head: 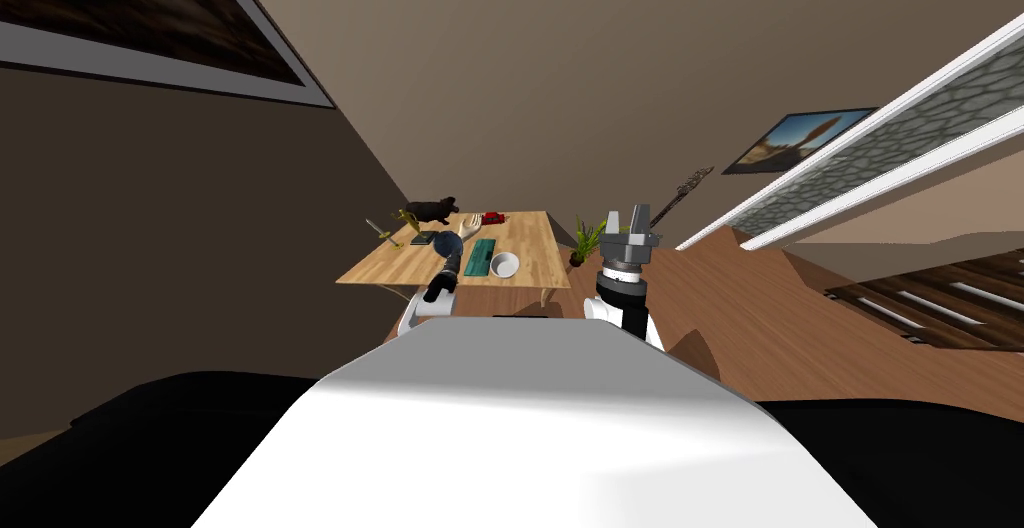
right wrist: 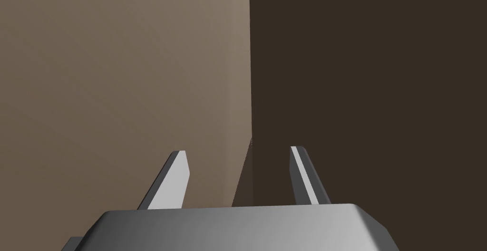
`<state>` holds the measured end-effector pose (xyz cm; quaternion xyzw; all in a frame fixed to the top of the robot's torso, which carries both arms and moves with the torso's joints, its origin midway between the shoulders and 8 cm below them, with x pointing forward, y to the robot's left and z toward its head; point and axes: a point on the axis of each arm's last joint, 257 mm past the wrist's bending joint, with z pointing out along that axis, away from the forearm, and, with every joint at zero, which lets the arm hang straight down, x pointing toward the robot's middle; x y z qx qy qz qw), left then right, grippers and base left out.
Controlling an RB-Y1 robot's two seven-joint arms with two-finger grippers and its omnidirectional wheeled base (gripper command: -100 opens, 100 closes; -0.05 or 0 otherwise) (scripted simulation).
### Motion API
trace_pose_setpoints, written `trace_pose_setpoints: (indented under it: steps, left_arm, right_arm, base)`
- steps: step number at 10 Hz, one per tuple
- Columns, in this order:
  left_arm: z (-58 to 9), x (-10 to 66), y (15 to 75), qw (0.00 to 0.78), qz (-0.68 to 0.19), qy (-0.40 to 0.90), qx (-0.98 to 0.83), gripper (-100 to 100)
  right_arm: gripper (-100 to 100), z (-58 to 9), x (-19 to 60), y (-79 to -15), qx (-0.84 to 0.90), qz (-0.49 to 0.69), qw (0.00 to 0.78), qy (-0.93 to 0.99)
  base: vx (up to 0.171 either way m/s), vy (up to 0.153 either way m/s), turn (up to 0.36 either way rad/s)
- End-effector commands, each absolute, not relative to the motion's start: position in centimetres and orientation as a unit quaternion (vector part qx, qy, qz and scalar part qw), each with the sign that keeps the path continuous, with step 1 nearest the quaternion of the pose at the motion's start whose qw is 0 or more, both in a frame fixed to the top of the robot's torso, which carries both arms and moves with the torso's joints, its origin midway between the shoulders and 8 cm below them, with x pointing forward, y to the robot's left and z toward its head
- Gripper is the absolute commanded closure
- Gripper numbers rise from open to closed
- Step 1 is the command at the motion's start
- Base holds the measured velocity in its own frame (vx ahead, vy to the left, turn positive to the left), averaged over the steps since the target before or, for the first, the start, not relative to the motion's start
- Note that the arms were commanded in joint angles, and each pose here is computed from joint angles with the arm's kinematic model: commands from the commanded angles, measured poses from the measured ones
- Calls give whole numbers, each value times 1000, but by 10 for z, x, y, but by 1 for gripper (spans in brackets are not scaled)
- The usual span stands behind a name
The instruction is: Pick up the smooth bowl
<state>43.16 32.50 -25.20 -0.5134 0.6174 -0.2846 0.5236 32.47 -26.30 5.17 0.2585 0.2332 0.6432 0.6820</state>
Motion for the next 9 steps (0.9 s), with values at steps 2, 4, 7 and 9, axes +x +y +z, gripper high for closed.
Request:
trace_pose_setpoints:
  steps: [2,4,7,9]
  left_arm:
    - [-270,430,332,506,-261,629,-530,-100]
    - [-284,428,337,490,-243,638,-542,-100]
    - [-302,422,343,468,-218,648,-559,-100]
    - [-315,419,346,452,-201,656,-570,-100]
  right_arm:
    - [0,52,325,-263,258,643,682,233]
    - [0,52,325,-263,258,643,682,233]
    - [0,52,325,-263,258,643,682,233]
    - [0,52,325,-263,258,643,682,233]
  base:
    - [2,-10,-21]
    - [5,-21,-55]
    - [6,-26,-31]
    - [8,-25,-45]
